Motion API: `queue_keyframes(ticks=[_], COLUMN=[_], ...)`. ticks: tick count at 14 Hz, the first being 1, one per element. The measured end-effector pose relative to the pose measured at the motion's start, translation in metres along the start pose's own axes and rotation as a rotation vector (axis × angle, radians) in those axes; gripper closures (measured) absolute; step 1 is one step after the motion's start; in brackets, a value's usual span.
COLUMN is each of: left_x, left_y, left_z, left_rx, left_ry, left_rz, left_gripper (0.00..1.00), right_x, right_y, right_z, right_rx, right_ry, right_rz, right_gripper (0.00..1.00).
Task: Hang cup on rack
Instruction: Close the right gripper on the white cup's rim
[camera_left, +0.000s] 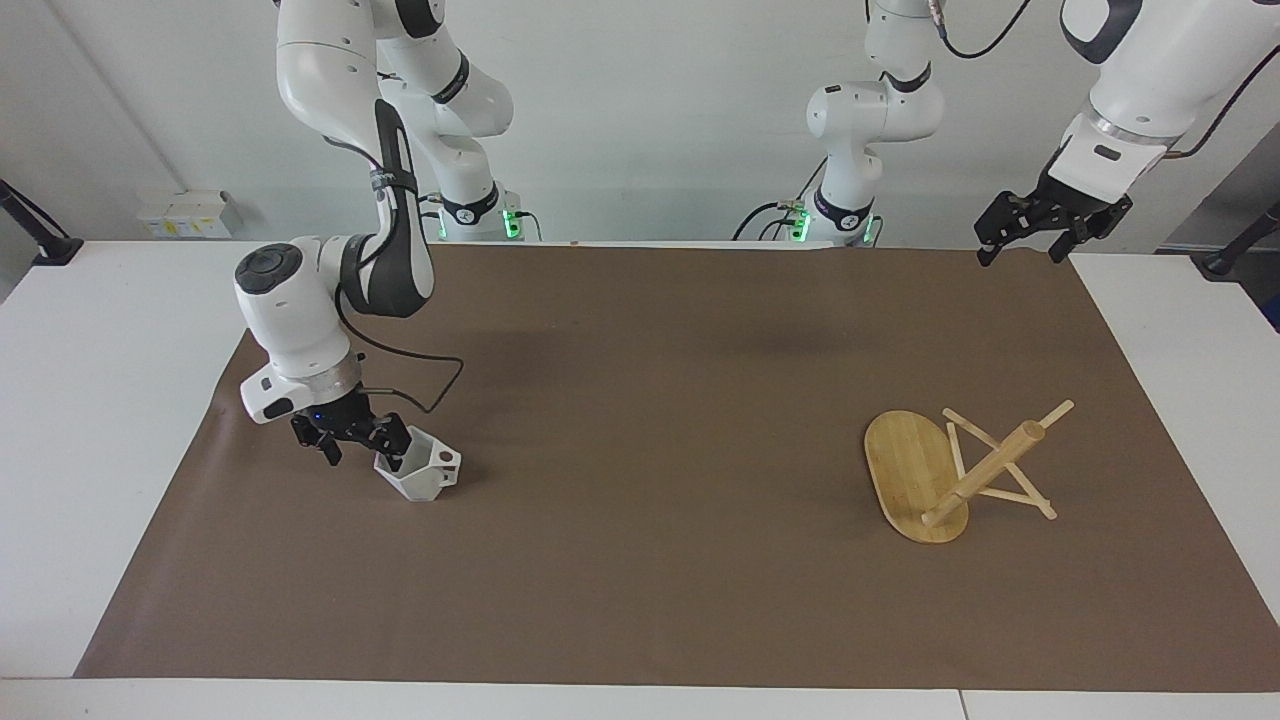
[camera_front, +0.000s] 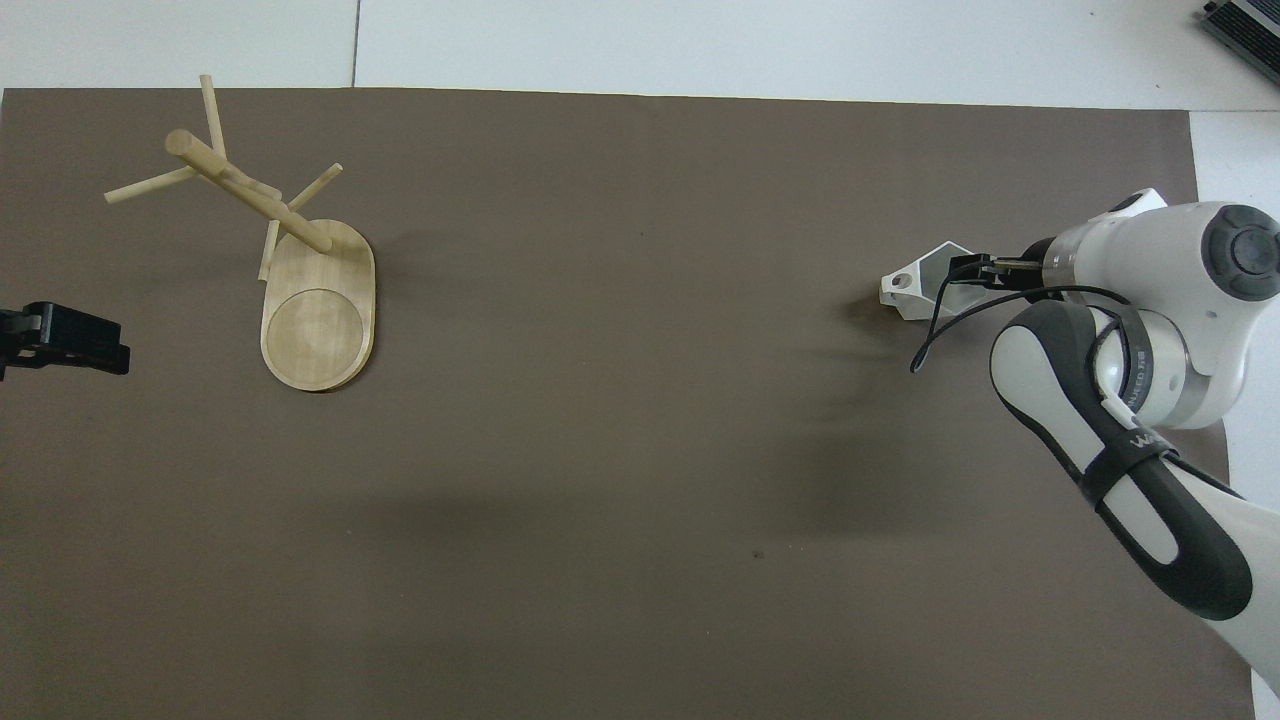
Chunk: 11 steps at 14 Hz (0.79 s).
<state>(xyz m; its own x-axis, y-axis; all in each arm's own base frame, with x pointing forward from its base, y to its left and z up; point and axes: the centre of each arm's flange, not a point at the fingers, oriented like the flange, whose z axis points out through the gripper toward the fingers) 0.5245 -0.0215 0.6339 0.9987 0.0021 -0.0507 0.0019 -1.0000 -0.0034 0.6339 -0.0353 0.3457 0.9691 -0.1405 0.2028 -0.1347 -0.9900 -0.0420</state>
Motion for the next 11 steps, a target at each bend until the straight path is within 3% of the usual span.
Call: queue_keyframes(ticks=[7,11], left_x=[0.000,0.000], left_y=[0.000,0.000], left_z=[0.000,0.000], left_rx=[0.000,0.000], left_ry=[0.000,0.000], left_rz=[0.000,0.000], left_gripper=[0.00,0.00], right_x=[-0.001,0.000], right_y=[-0.014,-0.015], right_z=[-0.001,-0.002], right_rx=[0.011,0.012], right_ry=[0.000,0.000], right_rz=[-0.017,-0.018], right_gripper=[0.03,0.49])
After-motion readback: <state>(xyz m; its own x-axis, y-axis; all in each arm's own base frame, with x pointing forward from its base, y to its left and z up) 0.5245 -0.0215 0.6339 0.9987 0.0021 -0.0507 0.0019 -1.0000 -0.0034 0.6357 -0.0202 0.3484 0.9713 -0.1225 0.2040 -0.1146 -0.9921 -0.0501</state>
